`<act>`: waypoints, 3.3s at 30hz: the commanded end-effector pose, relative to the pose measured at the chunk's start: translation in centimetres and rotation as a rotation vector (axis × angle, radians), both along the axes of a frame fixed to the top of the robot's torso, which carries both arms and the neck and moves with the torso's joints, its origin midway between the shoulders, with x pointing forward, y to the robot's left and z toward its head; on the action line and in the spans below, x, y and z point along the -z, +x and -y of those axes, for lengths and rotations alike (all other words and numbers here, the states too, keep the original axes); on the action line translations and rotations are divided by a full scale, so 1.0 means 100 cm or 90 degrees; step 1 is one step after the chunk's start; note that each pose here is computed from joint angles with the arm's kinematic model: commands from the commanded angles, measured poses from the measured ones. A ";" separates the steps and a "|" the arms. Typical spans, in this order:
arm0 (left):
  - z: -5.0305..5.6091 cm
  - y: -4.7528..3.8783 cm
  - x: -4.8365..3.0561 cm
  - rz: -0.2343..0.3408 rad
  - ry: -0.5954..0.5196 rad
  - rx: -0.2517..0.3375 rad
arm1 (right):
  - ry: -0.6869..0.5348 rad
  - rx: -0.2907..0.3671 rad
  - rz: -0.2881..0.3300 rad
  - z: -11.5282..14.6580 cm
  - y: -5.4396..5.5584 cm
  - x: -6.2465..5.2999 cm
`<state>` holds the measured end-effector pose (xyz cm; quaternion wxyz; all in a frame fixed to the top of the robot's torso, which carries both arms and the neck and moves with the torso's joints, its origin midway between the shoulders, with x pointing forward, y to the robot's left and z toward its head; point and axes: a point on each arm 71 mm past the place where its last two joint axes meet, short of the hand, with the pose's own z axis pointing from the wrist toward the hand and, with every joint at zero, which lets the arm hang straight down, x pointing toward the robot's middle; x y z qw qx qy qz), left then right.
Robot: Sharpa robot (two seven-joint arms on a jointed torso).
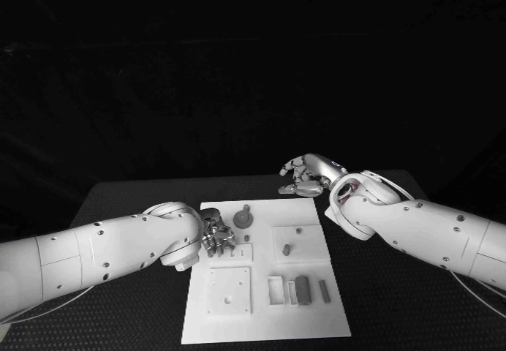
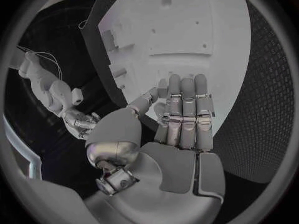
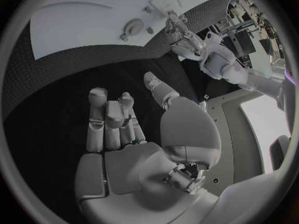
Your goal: Assemble the parts on the task board
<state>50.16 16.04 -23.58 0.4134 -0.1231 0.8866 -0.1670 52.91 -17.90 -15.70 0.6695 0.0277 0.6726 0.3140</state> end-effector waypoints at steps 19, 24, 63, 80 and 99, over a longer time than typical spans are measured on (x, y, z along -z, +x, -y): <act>0.005 -0.0006 0.0064 0.034 0.056 0.038 | -0.002 -0.008 -0.007 -0.001 -0.001 0.000; 0.006 -0.0006 0.0081 0.036 0.061 0.041 | -0.002 -0.008 -0.007 -0.002 -0.001 0.000; 0.014 -0.0060 0.0175 0.040 0.077 0.063 | -0.005 -0.010 -0.012 -0.002 -0.001 0.001; 0.013 -0.0046 0.0163 0.069 0.090 0.070 | -0.005 -0.010 -0.013 -0.001 -0.002 0.001; 0.007 -0.0061 0.0138 0.088 0.037 0.038 | -0.004 -0.007 -0.014 0.001 -0.001 0.001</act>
